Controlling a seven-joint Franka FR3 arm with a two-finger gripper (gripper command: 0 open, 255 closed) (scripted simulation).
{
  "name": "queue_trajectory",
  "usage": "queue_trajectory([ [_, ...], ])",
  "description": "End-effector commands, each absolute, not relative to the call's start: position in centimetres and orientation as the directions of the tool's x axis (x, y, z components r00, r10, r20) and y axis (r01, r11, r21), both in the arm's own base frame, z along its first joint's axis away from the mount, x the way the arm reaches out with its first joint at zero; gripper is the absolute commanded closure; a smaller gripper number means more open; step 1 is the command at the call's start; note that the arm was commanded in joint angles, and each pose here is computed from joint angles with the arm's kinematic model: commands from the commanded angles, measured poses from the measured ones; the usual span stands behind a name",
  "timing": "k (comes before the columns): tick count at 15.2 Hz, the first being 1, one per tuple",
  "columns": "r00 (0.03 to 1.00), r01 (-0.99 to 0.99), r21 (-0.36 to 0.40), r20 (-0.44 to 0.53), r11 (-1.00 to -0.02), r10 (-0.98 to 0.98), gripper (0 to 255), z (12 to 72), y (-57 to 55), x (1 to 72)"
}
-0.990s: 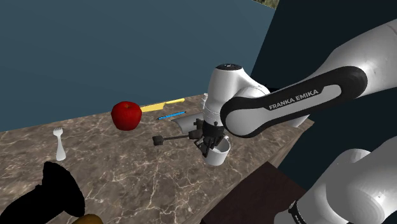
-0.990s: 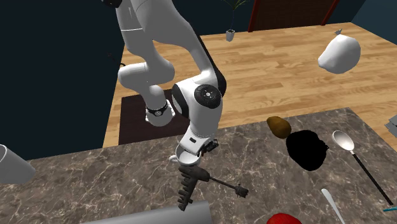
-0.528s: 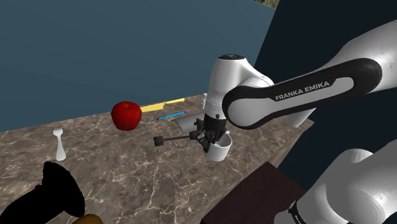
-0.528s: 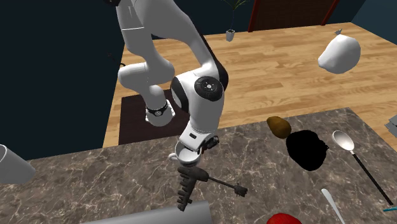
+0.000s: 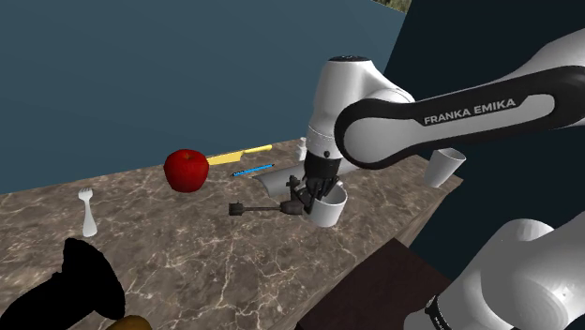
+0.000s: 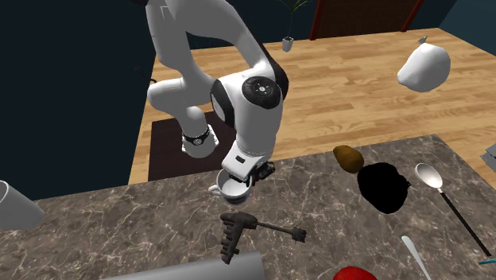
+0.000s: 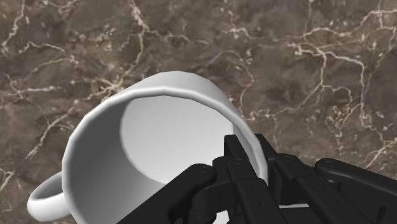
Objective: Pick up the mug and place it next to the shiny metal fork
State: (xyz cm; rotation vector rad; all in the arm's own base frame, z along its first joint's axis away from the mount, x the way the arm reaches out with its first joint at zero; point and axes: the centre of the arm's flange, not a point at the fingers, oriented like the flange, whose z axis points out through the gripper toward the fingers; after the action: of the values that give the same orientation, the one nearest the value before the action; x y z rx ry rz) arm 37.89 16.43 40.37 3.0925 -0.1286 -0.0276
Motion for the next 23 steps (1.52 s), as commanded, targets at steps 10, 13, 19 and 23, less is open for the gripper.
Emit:
queue_trajectory([
  [10, 0.996, -0.083, 0.047, -0.016, -0.995, -0.083, 255, 46.3, 16.4, 37.9],
  [13, 0.996, -0.083, 0.047, -0.016, -0.995, -0.083, 255, 47.9, 16.4, 37.9],
  [19, 0.996, -0.083, 0.047, -0.016, -0.995, -0.083, 255, 48.8, 20.0, 41.8],
  [23, 0.996, -0.083, 0.047, -0.016, -0.995, -0.083, 255, 48.8, 23.6, 45.6],
])
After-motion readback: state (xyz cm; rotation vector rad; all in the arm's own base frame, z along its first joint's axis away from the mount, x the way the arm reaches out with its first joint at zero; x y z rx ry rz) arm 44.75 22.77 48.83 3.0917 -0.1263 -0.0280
